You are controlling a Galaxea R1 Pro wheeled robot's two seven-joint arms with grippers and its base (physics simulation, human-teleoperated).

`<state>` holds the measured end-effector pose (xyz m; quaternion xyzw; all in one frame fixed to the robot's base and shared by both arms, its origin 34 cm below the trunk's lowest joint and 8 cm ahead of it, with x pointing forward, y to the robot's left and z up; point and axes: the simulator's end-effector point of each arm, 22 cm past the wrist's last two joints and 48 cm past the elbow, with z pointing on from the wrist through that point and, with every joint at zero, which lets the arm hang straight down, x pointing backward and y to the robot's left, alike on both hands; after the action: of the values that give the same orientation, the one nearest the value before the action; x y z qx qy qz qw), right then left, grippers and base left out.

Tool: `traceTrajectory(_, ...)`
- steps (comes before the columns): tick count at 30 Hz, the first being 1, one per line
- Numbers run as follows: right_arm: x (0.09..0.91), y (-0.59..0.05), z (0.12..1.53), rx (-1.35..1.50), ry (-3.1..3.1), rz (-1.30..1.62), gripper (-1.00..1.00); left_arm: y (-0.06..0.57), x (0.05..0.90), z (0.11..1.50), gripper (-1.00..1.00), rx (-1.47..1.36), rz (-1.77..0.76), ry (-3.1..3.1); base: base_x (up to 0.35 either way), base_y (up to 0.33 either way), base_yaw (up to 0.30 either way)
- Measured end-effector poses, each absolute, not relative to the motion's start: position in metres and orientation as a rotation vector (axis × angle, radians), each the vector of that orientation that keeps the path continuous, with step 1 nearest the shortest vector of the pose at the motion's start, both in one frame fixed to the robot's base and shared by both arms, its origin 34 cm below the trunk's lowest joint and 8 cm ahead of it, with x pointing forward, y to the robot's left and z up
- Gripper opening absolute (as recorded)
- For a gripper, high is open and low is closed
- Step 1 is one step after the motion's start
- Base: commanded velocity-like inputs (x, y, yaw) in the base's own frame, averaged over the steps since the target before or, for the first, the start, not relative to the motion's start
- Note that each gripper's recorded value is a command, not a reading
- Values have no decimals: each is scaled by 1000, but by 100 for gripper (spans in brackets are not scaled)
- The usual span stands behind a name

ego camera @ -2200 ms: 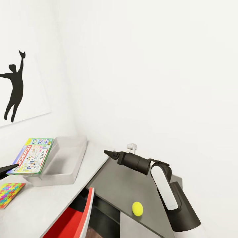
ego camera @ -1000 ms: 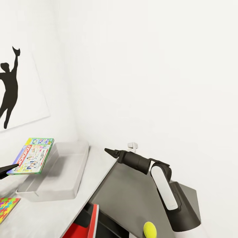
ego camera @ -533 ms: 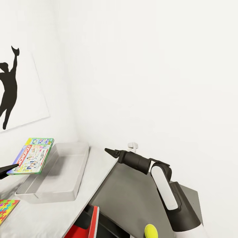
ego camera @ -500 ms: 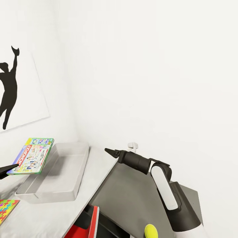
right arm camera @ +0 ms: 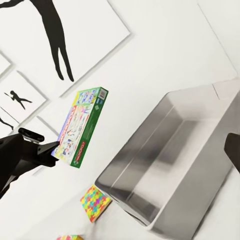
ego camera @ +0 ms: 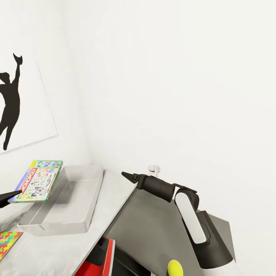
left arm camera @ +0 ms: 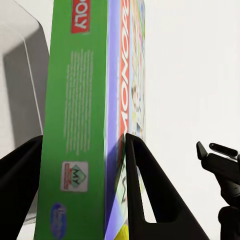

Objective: Put all the toys in the child's room - the three board games (two on the bed and one on the table), the two jigsaw puzzles on the table, and the tennis ball on the table - inside the toy box on the table in the child's room.

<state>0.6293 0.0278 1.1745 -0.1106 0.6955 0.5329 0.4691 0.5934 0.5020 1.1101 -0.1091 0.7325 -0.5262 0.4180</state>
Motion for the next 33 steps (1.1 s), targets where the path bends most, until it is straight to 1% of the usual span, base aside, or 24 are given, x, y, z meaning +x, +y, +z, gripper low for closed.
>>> traceTrajectory(6, 630, 27, 1174, -269, 1705, 1303, 100, 498, 597, 1105, -100, -281, -1319, 1855, 0, 0, 0)
traceTrajectory(9, 630, 26, 1174, -268, 1704, 1304, 100, 506, 615, 1101, -100, -316, -1224, 1900, 0, 0, 0)
traceTrajectory(15, 634, 23, 1169, -261, 1713, 1304, 100, 511, 680, 1119, -100, -387, -1060, 1917, 0, 0, 0)
traceTrajectory(23, 649, -12, 1151, -234, 1744, 1242, 100, 503, 757, 1110, -100, -578, -873, 2013, 0, 0, 0)
traceTrajectory(26, 654, -21, 1149, -212, 1745, 1234, 100, 487, 777, 1097, -100, -614, -795, 2075, 0, 0, 0)
traceTrajectory(31, 657, -25, 1145, -199, 1750, 1232, 100, 482, 788, 1068, -100, -687, -634, 2174, 0, 0, 0)
traceTrajectory(33, 658, -25, 1144, -196, 1752, 1233, 100, 480, 790, 1062, -100, -699, -611, 2188, 0, 0, 0)
